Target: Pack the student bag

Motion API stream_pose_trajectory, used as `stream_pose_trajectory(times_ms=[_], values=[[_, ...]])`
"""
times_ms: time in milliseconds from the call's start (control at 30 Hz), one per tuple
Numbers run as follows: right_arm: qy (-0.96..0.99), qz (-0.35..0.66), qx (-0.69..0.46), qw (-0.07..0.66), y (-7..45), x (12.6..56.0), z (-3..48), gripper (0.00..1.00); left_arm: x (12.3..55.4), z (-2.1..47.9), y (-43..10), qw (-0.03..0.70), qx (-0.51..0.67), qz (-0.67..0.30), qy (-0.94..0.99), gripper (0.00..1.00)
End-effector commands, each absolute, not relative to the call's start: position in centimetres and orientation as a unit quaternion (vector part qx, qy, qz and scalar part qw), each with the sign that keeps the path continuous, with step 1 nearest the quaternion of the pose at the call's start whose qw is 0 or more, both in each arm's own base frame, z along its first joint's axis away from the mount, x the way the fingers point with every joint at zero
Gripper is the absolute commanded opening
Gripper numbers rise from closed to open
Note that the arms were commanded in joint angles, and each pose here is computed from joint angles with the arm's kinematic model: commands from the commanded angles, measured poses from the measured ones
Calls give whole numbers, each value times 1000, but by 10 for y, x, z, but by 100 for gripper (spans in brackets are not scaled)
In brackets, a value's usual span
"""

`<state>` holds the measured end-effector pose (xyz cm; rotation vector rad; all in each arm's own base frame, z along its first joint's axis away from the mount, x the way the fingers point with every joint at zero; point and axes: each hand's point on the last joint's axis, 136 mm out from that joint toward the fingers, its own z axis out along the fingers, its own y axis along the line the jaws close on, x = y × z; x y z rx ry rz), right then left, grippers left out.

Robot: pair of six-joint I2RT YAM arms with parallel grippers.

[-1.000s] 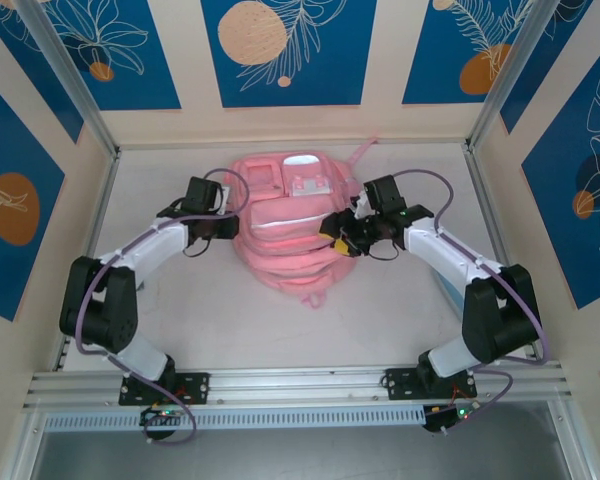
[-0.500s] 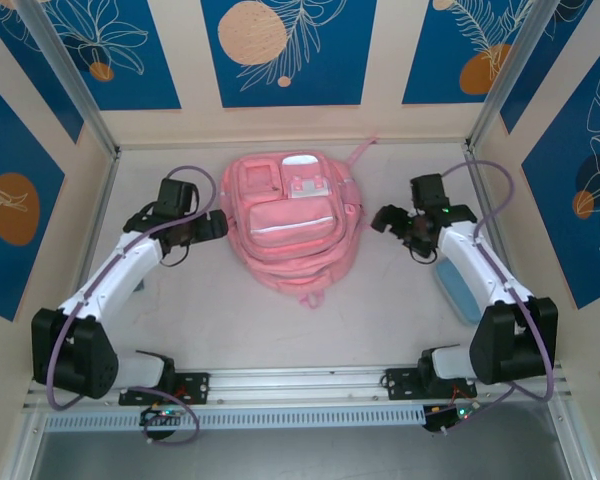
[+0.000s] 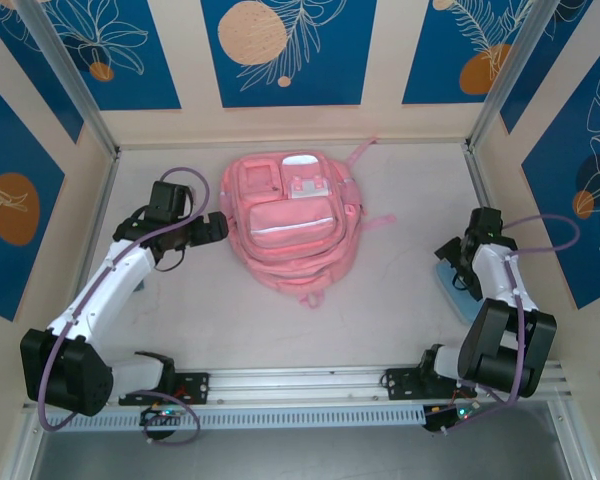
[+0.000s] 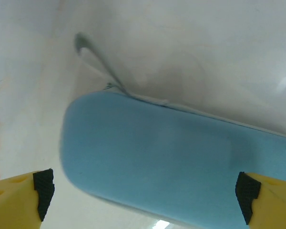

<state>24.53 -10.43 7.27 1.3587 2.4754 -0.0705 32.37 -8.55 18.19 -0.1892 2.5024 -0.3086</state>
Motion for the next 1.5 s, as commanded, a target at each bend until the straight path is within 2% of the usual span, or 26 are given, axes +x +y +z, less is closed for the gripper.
stream_pose_trajectory(times_ms=[0, 267, 600, 667, 900, 1033, 1233, 1467], values=[[856, 12, 493, 152, -98, 247, 68, 99, 320, 186, -87, 298, -75, -132, 943, 100], [849, 114, 505, 108, -48, 248, 39, 99, 319, 186, -92, 296, -76, -148, 941, 100], [879, 164, 442, 69, 41, 280, 35, 100, 313, 182, -96, 283, -76, -162, 942, 100], [892, 164, 413, 79, 50, 288, 42, 100, 311, 182, -97, 283, -76, -164, 942, 100], [929, 135, 315, 141, 36, 308, 81, 99, 309, 184, -102, 280, -71, -179, 941, 100], [927, 168, 311, 128, 23, 310, 75, 100, 310, 184, -105, 278, -68, -188, 939, 100], [924, 158, 330, 109, 6, 307, 58, 99, 311, 184, -108, 275, -66, -196, 939, 100], [922, 201, 315, 102, 27, 287, 61, 100, 309, 183, -112, 271, -63, -204, 939, 100]])
